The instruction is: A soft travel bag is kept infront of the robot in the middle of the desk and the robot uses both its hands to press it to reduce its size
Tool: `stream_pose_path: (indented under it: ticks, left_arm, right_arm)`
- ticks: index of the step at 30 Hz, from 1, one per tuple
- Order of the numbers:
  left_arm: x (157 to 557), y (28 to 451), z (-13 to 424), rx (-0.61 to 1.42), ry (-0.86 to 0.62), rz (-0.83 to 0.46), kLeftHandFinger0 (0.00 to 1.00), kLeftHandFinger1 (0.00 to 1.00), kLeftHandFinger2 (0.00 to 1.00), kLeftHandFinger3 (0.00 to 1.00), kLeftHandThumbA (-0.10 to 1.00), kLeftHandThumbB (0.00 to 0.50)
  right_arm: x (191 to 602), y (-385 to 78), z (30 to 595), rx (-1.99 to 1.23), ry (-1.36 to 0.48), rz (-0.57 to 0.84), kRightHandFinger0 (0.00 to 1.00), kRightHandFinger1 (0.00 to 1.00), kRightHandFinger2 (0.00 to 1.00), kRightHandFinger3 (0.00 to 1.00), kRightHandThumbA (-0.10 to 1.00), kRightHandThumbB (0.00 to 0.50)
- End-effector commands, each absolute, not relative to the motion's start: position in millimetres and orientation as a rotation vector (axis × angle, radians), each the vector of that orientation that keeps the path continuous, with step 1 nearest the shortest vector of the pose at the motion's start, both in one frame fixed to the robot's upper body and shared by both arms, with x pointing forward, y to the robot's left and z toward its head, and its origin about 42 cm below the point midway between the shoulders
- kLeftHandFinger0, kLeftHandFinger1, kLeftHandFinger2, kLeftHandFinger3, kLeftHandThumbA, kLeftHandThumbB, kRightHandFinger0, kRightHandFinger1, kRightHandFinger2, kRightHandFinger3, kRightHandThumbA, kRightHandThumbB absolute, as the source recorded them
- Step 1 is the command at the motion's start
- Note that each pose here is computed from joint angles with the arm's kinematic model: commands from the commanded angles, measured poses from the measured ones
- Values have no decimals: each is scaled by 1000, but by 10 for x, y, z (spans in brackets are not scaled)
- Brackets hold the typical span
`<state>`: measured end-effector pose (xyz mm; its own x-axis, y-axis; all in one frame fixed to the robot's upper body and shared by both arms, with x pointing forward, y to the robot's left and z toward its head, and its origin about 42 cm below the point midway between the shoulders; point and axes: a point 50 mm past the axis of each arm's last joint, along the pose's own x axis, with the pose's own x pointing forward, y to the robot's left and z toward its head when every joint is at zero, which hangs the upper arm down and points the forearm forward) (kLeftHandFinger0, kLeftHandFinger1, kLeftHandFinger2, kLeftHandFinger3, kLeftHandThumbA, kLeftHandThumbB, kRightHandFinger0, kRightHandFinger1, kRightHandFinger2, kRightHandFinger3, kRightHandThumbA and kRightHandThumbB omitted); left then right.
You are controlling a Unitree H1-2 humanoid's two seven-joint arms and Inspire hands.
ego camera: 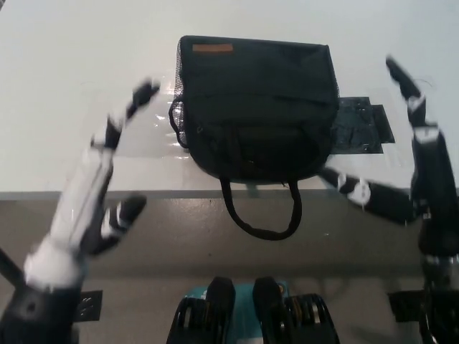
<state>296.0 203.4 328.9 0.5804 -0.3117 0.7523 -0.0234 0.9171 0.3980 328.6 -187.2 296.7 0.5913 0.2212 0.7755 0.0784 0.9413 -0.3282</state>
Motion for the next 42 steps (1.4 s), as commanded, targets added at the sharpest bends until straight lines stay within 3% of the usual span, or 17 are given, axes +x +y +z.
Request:
stream_pose_path:
  ticks: [1,2,3,5,7,13,17,21,23,25,26,29,32,33,35,38,42]
  left_arm:
    - [3148,1933,3645,328,-947,-204,1000,1000,1000,1000,1000,410]
    - [3207,1889,3736,288,-945,-220,1000,1000,1000,1000,1000,408]
    - [3267,1835,3825,210,-943,-234,1000,1000,1000,1000,1000,369]
    - [3369,1759,3966,104,-904,-242,1000,1000,1000,1000,1000,378]
    - [3508,1680,4124,51,-887,-257,1000,1000,1000,1000,1000,347]
    - [4005,1461,4462,12,-843,-248,1000,1000,1000,1000,1000,353]
    - [4276,1301,4618,48,-806,-236,1000,1000,1000,1000,1000,326]
    - [4589,1299,4687,305,-771,-142,1000,1000,1000,1000,1000,378]
    - [4745,1342,4720,409,-758,-130,1000,1000,1000,1000,1000,378]
    - [4887,1393,4759,503,-737,-140,1000,1000,1000,1000,1000,338]
    - [4955,1409,4773,564,-721,-124,1000,1000,1000,1000,1000,305]
    - [5138,1421,4832,883,-698,-54,1000,1000,1000,1000,1000,71]
    - [5298,1387,4807,1139,-653,-10,1000,1000,1000,1000,1000,2]
    - [5322,1382,4797,1169,-650,-1,1000,1000,1000,1000,1000,0]
    - [5395,1357,4665,1302,-606,-4,1000,1000,1000,1000,1000,54]
    - [5462,1333,4545,1357,-573,-29,1000,1000,1000,1000,1000,62]
    - [5523,1259,4342,1407,-506,-67,1000,1000,1000,1000,1000,95]
  right_arm:
    - [3379,-1740,3317,-297,-971,86,1000,1000,1000,1000,1000,376]
    - [3418,-1697,3387,-245,-976,114,1000,1000,1000,1000,1000,359]
    - [3451,-1637,3472,-148,-960,150,1000,1000,1000,1000,1000,360]
    - [3536,-1535,3607,-11,-943,162,1000,1000,1000,1000,1000,362]
    - [3659,-1429,3758,98,-910,166,1000,1000,1000,1000,1000,358]
    - [4080,-1248,4118,135,-875,208,1000,1000,1000,1000,1000,314]
    - [4352,-1135,4287,86,-861,195,1000,1000,1000,1000,1000,303]
    - [4655,-1114,4370,-134,-855,161,1000,1000,1000,1000,1000,309]
    - [4814,-1148,4421,-258,-840,142,1000,1000,1000,1000,1000,315]
    - [4984,-1186,4440,-352,-778,129,1000,1000,1000,1000,1000,348]
    - [5069,-1206,4450,-415,-762,117,1000,1000,1000,1000,1000,337]
    - [5320,-1269,4502,-650,-755,51,1000,1000,1000,1000,1000,237]
    - [5501,-1310,4481,-841,-703,-4,1000,1000,1000,1000,1000,268]
    - [5524,-1315,4477,-862,-697,-8,1000,1000,1000,1000,1000,270]
    - [5583,-1337,4373,-952,-644,-7,1000,1000,1000,1000,1000,243]
    - [5627,-1368,4272,-984,-604,2,1000,1000,1000,1000,1000,238]
    - [5687,-1428,4079,-1000,-538,28,1000,1000,1000,1000,1000,283]
